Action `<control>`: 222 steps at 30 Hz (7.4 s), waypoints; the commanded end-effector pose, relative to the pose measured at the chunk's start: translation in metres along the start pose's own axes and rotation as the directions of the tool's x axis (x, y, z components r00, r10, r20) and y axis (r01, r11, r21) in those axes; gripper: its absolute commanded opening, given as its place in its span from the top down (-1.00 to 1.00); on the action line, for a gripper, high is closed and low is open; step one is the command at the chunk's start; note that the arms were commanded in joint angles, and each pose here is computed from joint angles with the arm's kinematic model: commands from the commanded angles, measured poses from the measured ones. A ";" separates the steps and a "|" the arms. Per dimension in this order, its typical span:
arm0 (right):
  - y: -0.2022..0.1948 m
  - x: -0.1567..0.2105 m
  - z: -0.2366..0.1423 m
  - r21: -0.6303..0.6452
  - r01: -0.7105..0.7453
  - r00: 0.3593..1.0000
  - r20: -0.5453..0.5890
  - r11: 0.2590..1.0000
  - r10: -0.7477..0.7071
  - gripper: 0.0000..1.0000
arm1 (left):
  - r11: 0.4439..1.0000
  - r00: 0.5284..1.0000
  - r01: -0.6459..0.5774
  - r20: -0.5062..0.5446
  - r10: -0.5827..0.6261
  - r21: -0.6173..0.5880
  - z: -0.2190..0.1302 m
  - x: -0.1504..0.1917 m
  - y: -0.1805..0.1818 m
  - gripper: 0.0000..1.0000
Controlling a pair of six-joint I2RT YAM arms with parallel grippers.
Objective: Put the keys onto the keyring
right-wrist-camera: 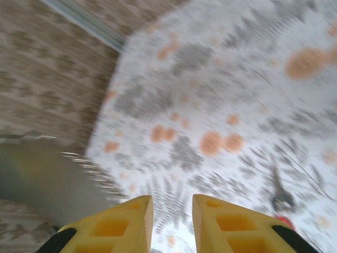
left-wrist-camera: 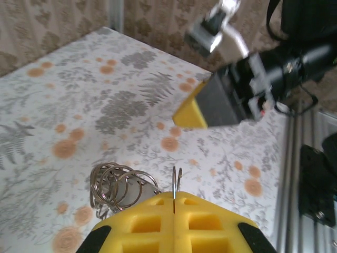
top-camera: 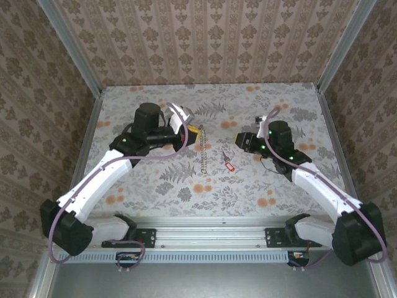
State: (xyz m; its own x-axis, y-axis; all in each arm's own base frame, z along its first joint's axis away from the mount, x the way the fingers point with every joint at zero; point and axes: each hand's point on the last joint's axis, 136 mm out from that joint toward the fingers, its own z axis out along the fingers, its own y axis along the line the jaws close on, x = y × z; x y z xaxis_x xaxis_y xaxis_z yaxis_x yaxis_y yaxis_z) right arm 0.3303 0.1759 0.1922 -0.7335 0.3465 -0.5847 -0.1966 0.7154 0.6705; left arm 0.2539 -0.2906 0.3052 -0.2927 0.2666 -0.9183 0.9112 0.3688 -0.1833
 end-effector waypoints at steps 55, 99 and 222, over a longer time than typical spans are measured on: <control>-0.086 0.094 0.101 0.370 -0.007 0.929 -0.341 0.929 0.143 0.64 | 0.991 0.991 0.045 0.129 -0.029 -0.122 -0.011 -0.005 0.024 1.00; -0.076 0.098 0.106 0.317 -0.041 0.924 -0.348 0.948 0.157 0.65 | 0.992 0.989 0.050 0.145 -0.033 -0.117 -0.011 -0.009 0.027 1.00; 0.123 -0.015 -0.054 -0.354 0.370 0.924 0.235 0.859 -0.301 1.00 | 0.946 0.946 -0.302 0.156 0.283 0.117 0.006 -0.048 -0.068 1.00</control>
State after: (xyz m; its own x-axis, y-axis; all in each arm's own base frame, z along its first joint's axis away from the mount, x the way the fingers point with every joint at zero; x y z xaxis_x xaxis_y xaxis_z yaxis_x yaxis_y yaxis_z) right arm 0.2762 0.2350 0.3160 -0.4721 0.2430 -0.8474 -0.6996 0.4817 0.5278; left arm 0.2211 -0.3329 0.3232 -0.0500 0.3052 -0.9510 0.9788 0.2043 0.0141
